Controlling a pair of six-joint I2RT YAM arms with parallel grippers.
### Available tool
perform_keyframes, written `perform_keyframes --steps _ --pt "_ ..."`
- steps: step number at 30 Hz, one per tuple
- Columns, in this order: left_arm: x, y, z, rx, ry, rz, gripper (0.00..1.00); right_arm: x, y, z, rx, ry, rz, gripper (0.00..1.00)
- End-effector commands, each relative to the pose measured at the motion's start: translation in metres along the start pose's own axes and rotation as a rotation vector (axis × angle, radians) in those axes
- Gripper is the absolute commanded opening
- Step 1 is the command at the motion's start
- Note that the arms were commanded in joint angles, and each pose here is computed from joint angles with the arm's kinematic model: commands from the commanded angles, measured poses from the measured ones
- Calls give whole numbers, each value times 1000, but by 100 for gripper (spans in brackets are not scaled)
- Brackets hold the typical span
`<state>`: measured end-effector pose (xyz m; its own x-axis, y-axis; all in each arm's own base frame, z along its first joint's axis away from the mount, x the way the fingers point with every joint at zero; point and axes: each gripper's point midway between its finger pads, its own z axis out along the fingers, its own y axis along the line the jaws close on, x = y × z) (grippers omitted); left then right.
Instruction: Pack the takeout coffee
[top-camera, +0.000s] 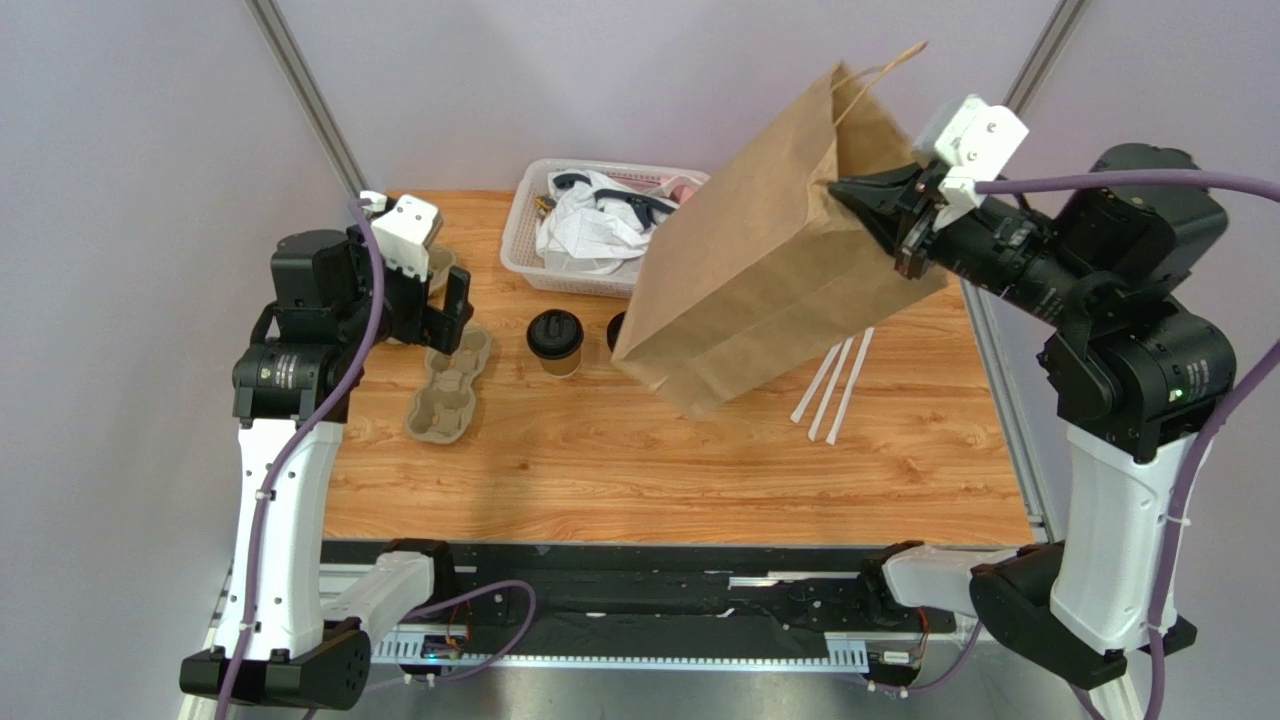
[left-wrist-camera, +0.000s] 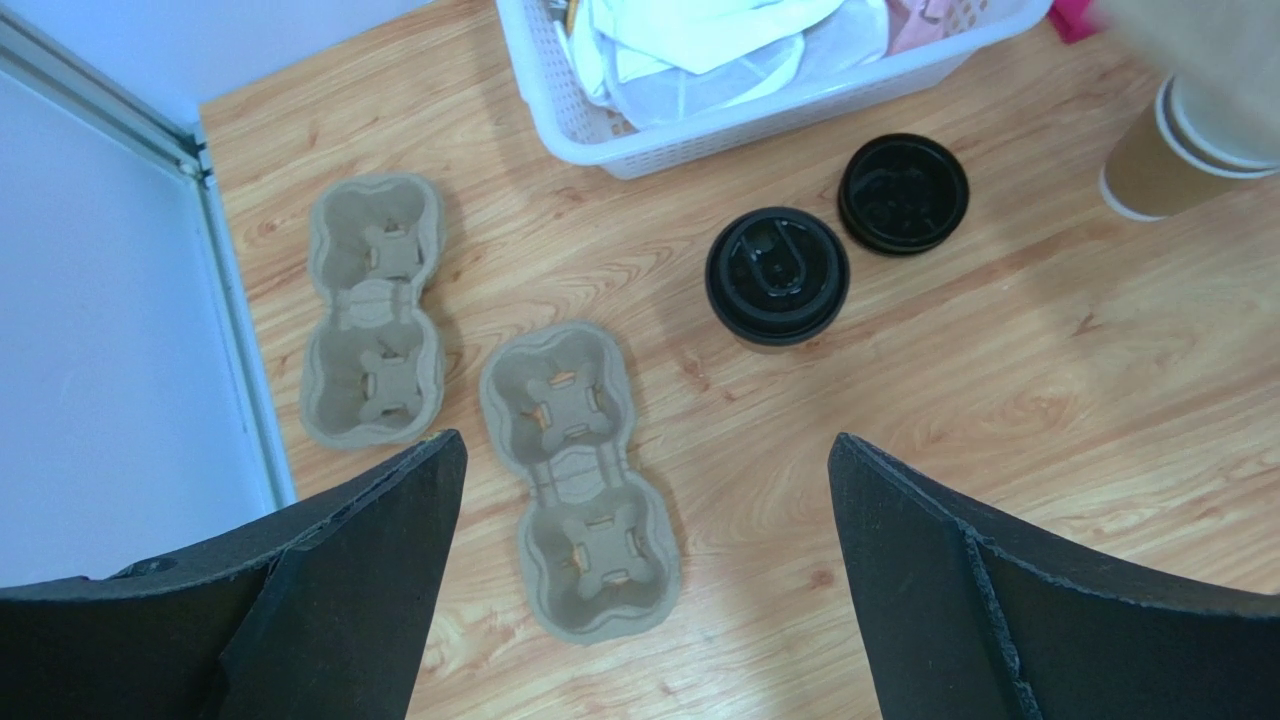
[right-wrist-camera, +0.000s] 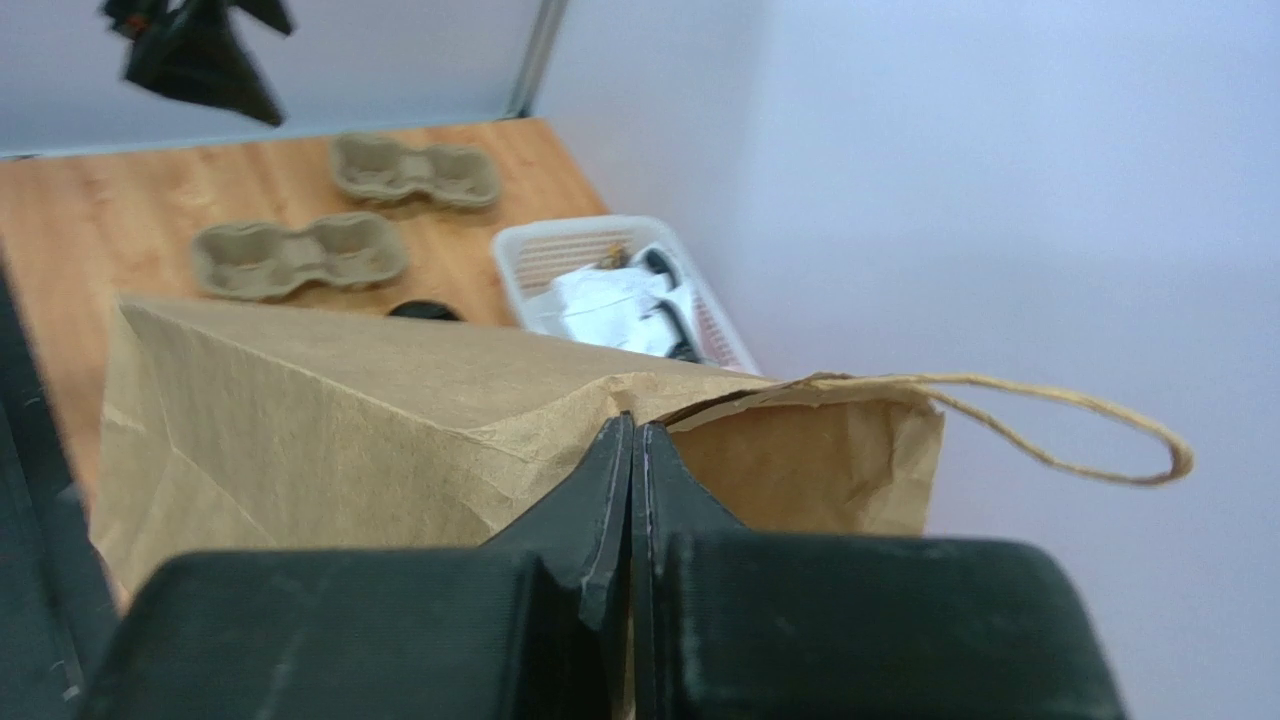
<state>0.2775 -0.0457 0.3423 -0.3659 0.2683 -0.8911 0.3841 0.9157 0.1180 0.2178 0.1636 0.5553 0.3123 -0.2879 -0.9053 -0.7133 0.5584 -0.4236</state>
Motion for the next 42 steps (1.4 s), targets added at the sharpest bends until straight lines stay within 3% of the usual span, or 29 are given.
perform_keyframes --steps 1,8,14,24,27,32,35,36,38,39,42 --pt "-13 -7 -7 32 -38 -59 99 13 43 -9 -132 51 58 0" --pt "-6 -9 0 50 -20 -69 99 23 112 -11 -365 116 48 0" --pt "-3 -8 0 43 -14 -55 99 56 152 -2 -462 234 4 0" --pt "21 -19 3 70 34 -115 99 123 197 17 -495 389 -49 0" --pt "29 -34 5 136 69 -208 98 124 194 29 -431 401 -67 0" --pt "38 -42 9 168 72 -257 97 118 208 31 -470 390 -72 0" --pt "43 -47 10 187 88 -278 97 121 217 25 -523 392 -102 18" --pt "44 -48 9 192 92 -274 96 119 224 22 -567 384 -99 34" --pt "45 -51 6 200 90 -273 96 118 226 16 -593 381 -99 52" --pt "45 -50 5 200 83 -248 96 116 228 14 -608 373 -98 67" --pt "43 -51 1 203 64 -229 96 105 221 11 -588 350 -80 78"
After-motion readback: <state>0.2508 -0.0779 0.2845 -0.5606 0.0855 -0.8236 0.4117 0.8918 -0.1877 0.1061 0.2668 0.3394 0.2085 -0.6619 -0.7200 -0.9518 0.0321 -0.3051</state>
